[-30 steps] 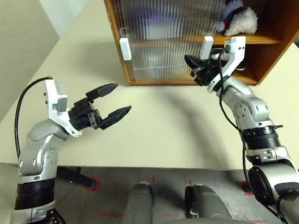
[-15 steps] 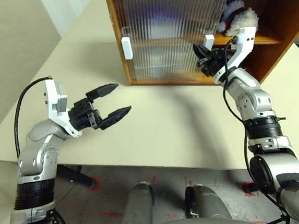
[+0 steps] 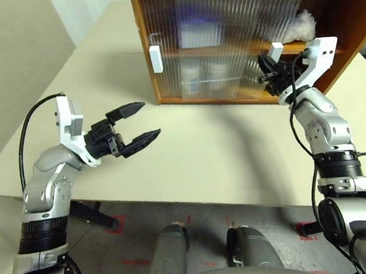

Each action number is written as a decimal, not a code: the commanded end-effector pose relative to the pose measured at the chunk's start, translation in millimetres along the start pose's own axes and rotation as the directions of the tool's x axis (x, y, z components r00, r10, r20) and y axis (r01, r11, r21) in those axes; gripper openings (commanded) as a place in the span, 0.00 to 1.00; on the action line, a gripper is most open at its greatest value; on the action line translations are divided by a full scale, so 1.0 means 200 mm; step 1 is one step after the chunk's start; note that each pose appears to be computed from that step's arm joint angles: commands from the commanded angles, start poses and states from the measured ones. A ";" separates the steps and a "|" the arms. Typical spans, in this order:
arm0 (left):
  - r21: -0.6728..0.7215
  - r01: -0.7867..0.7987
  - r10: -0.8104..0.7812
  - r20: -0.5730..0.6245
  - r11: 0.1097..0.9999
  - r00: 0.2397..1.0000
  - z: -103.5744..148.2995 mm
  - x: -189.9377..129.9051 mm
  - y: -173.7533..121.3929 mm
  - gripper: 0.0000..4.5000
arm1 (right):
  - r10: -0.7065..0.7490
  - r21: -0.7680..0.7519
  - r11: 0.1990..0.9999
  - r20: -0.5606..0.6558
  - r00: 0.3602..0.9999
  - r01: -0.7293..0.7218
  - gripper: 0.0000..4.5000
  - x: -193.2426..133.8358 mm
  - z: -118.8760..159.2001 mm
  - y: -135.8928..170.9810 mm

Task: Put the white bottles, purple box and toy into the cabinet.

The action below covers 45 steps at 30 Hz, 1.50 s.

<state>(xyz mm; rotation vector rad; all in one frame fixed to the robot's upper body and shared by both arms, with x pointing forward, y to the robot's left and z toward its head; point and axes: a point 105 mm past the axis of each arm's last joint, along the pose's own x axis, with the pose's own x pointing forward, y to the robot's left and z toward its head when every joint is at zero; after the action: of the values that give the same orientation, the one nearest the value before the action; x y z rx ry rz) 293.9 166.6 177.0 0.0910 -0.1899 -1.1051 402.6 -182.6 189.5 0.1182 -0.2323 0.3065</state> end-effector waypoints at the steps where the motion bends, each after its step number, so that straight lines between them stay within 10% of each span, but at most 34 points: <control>1: 0.005 0.019 -0.019 -0.006 1.000 1.000 0.00 0.02 0.00 1.00 | -0.060 -0.019 0.998 0.009 0.998 0.061 0.01 -0.03 0.02 -0.07; 45: -0.008 0.077 -0.077 0.016 0.997 0.997 -0.01 0.09 0.00 1.00 | -0.350 -0.231 0.909 0.026 0.936 0.347 0.01 -0.31 0.20 -0.61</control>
<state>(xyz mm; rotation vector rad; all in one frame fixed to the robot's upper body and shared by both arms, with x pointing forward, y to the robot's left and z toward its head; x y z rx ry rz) 302.9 156.5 178.3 0.0689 -0.1996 -1.1607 377.3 -304.9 202.5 -0.0676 -0.2320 -0.0274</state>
